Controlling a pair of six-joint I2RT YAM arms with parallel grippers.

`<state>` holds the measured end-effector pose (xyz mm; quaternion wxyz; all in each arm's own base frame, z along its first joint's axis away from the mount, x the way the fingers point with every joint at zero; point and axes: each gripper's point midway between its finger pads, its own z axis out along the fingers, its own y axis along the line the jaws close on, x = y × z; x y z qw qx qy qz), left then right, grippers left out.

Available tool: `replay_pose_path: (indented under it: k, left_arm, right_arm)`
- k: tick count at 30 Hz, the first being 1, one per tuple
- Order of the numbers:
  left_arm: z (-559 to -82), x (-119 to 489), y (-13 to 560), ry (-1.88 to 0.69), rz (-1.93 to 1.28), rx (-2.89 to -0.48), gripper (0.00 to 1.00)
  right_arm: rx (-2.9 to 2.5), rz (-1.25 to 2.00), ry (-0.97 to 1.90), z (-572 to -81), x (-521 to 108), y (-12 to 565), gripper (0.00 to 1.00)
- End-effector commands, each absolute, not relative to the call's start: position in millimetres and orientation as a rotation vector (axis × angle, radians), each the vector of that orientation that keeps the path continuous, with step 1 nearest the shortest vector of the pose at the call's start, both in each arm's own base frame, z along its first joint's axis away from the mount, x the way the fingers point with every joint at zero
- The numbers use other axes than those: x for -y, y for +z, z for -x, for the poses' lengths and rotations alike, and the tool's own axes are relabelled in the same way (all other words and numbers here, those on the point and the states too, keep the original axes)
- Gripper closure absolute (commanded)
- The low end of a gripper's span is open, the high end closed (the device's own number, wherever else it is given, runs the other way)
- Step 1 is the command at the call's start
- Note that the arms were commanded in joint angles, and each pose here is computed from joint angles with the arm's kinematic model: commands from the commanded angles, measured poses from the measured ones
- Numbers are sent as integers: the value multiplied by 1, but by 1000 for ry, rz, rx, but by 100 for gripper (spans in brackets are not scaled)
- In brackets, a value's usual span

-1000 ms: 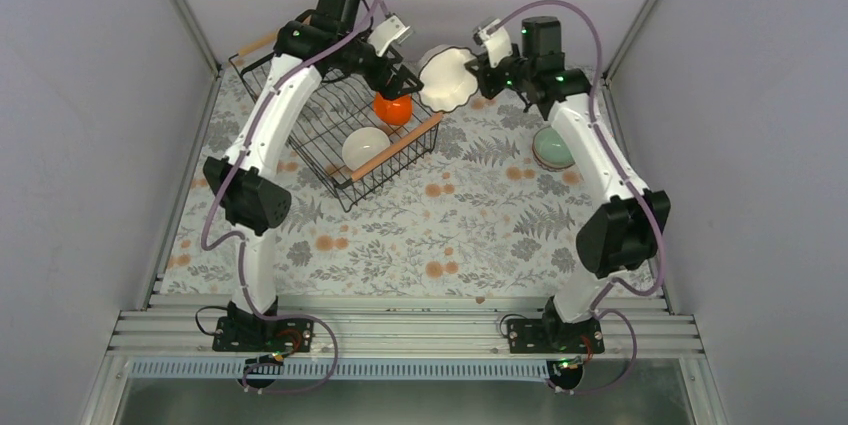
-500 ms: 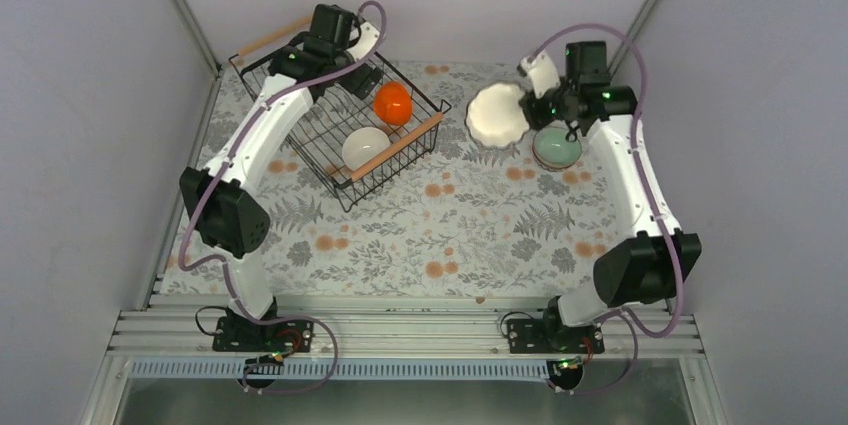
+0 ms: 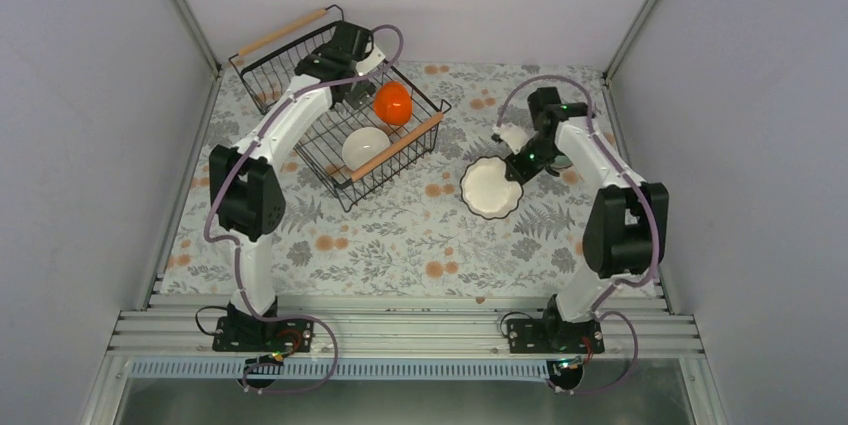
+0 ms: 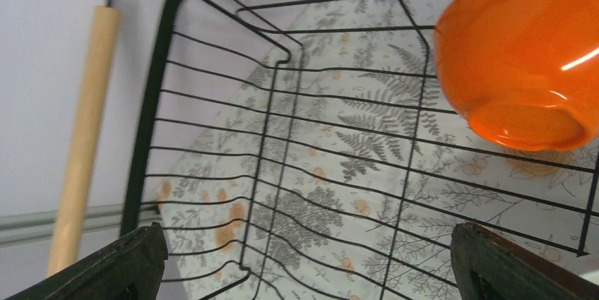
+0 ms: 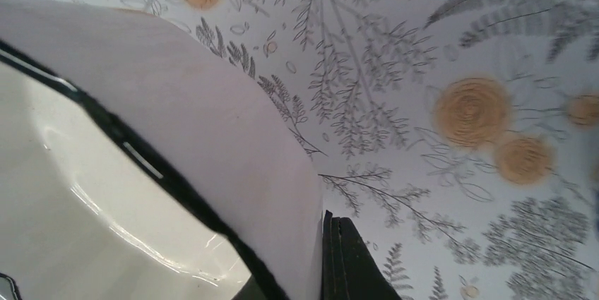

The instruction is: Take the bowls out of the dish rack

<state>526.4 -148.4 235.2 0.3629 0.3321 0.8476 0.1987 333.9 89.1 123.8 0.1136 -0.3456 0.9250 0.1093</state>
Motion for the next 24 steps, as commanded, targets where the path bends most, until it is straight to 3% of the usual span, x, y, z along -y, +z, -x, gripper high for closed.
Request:
replay_pose_path:
  k: [1,9,24]
  left_arm:
    - [-532,154,219,463,-945,-2212,0]
    - [-530,172,175,245,-1114,-2322,0]
    - [-510,180,130,127,-1306,-2433,0]
  right_arm:
    - [-2711,1098,349,-335,-104,103,96]
    - [-2780,1145,282,-340,-115,61,96]
    - [-2837,1147,163,-348,-115,31,96]
